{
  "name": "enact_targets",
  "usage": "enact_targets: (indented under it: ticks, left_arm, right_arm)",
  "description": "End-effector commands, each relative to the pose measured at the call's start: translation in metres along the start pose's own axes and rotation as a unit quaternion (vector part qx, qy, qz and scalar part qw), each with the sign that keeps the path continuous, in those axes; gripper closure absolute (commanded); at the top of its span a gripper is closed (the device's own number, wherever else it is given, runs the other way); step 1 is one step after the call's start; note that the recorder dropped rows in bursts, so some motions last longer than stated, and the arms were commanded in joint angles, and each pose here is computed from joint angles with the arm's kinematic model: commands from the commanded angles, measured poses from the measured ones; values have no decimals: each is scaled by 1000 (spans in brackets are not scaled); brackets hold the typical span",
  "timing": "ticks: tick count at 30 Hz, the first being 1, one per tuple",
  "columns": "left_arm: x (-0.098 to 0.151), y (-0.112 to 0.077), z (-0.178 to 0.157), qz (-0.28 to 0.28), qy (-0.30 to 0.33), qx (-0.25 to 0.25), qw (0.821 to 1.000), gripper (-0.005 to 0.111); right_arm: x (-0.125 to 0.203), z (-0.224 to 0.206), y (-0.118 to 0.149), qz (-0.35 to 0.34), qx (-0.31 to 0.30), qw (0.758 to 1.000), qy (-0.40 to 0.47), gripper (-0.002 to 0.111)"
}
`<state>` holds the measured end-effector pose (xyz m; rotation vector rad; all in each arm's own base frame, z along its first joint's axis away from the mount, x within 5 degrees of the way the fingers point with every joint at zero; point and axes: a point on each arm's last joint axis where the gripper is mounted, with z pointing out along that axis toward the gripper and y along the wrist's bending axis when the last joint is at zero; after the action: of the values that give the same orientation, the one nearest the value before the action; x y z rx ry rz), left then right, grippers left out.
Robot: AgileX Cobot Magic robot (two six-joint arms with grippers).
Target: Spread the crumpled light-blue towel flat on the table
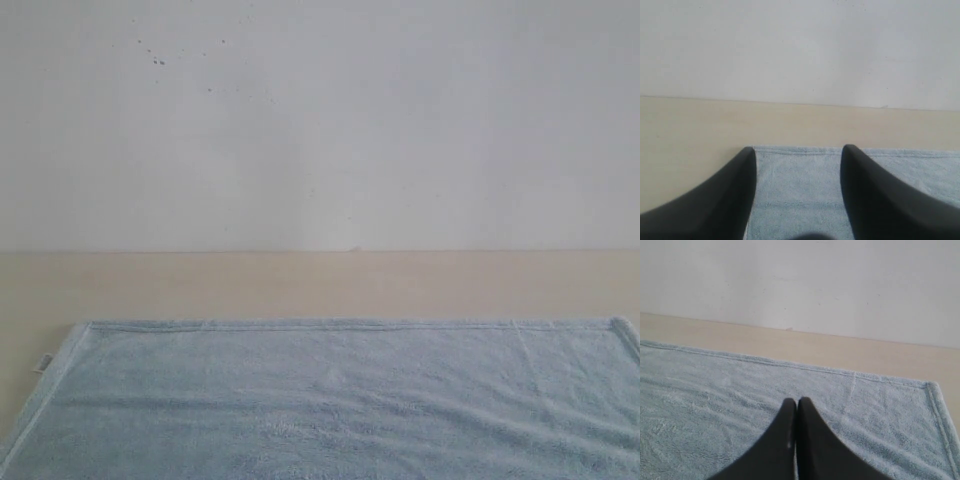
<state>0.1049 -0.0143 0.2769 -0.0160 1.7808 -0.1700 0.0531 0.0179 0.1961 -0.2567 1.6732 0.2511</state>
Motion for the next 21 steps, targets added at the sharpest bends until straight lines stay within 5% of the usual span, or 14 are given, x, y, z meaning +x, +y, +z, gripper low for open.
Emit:
enact_targets:
  ticks: [1,15,21]
  left_arm:
    - [1,0,-1,-10,1,2,1000,58]
    - [-3,2,-16,-17,-41,10,999,58]
    - [16,7,-31,-32,-70,17,997,58]
  right_arm:
    - [0,0,0,-1,2,1000,-6,108]
    - [0,0,0,-1,2,1000,-6,108]
    - [0,0,0,-1,2,1000,-6,108]
